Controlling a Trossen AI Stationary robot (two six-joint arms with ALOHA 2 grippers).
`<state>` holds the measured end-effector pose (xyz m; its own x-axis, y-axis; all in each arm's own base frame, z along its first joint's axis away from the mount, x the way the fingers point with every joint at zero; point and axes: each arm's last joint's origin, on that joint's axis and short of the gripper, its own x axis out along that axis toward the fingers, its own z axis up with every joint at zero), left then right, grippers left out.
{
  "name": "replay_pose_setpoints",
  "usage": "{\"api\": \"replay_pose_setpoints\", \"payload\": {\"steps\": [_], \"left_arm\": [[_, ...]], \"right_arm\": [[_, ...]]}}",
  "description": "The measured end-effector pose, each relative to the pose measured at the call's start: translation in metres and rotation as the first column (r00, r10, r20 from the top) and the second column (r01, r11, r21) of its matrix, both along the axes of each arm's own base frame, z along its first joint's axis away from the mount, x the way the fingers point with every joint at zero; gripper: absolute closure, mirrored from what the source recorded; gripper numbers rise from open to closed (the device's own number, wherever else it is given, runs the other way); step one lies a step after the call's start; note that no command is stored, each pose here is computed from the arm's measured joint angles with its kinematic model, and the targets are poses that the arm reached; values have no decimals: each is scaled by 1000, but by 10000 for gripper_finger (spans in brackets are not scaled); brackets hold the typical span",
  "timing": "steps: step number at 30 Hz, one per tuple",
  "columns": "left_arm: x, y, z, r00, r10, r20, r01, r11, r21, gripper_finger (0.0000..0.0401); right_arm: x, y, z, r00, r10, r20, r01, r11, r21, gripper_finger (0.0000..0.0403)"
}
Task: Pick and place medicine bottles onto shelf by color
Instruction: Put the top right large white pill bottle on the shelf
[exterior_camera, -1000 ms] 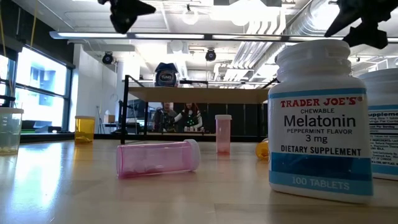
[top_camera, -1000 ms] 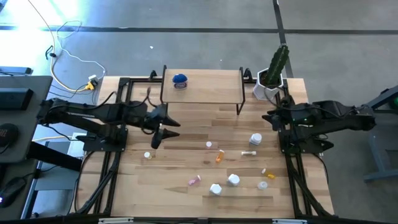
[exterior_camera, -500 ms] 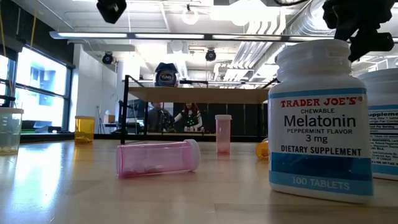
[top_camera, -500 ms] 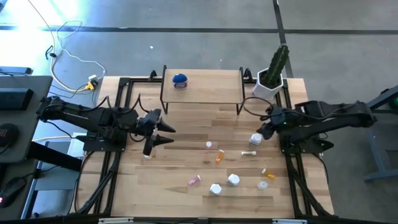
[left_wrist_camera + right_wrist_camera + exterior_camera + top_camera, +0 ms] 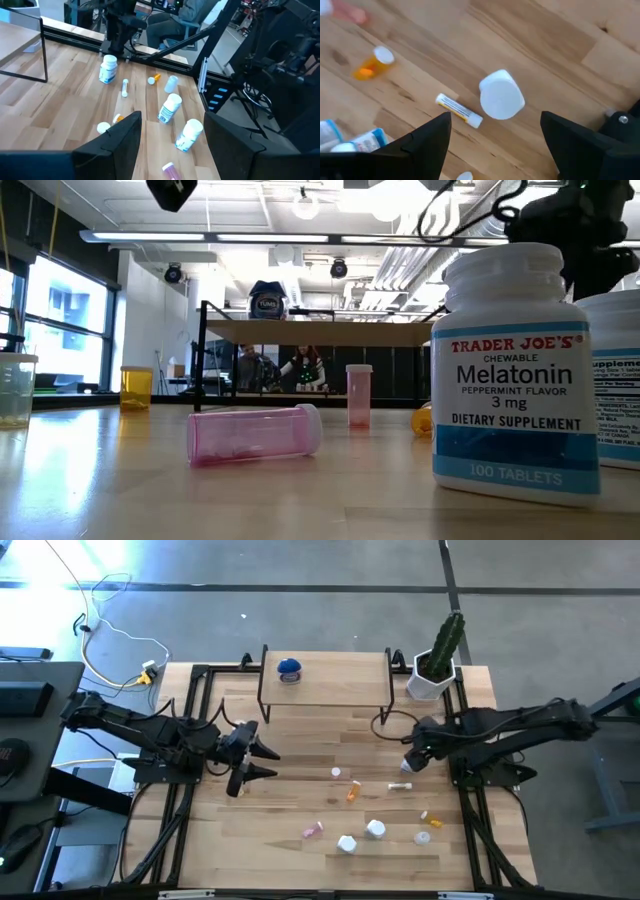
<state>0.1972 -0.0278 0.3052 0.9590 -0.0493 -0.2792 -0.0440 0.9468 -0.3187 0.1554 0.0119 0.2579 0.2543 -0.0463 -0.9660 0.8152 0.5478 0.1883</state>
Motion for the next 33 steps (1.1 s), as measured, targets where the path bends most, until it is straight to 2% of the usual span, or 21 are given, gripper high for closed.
{"api": "replay_pose_setpoints", "payload": {"steps": [11, 18, 25, 33], "left_arm": [[-1, -3, 0, 1000, 21, 3, -21, 1000, 14, 197], [-1, -3, 0, 1000, 21, 2, -21, 1000, 14, 197], [-1, -3, 0, 1000, 21, 2, -21, 1000, 14, 197], [-1, -3, 0, 1000, 20, -2, -20, 1000, 16, 197]], "right_arm": [[28, 3, -28, 982, -71, -174, 73, 997, 6, 105], [38, 2, -43, 957, -162, -243, 151, 987, -62, 108], [48, 0, -54, 947, -179, -267, 168, 984, -63, 159], [51, 0, -57, 944, -175, -278, 178, 984, -13, 219]]}}
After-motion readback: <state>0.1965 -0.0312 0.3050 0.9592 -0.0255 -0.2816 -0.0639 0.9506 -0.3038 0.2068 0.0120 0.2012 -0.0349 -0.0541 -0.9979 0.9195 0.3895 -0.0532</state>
